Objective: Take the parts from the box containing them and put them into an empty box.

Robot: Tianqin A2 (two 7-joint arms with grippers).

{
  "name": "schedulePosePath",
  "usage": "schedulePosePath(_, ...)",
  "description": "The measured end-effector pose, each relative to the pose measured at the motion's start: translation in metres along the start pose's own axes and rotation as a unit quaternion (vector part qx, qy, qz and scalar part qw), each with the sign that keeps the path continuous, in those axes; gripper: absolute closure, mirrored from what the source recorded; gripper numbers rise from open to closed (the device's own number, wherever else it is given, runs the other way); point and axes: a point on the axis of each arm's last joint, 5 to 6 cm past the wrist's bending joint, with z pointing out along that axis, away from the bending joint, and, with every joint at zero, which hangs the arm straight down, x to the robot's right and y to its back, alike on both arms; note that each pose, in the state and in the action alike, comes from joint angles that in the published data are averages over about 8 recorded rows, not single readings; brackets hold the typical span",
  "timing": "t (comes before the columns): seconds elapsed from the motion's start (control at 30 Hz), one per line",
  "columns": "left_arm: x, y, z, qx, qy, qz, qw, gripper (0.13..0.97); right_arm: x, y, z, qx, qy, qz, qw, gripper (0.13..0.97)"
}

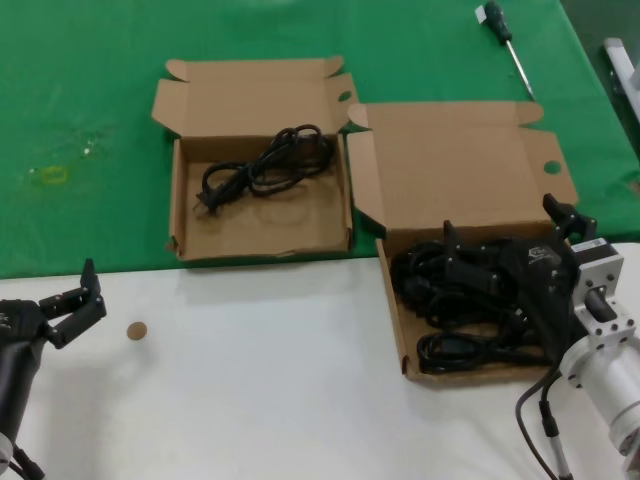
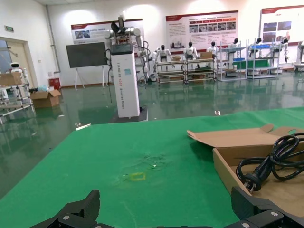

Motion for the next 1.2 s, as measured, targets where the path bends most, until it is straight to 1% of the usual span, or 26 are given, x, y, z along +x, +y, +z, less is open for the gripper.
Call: schedulePosePath(1.2,0.0,0.0,0.0,0.0,0.0,0.0,1.0,0.132,0.0,0.0,0.0,0.0,0.0,0.0,1.0,0.13)
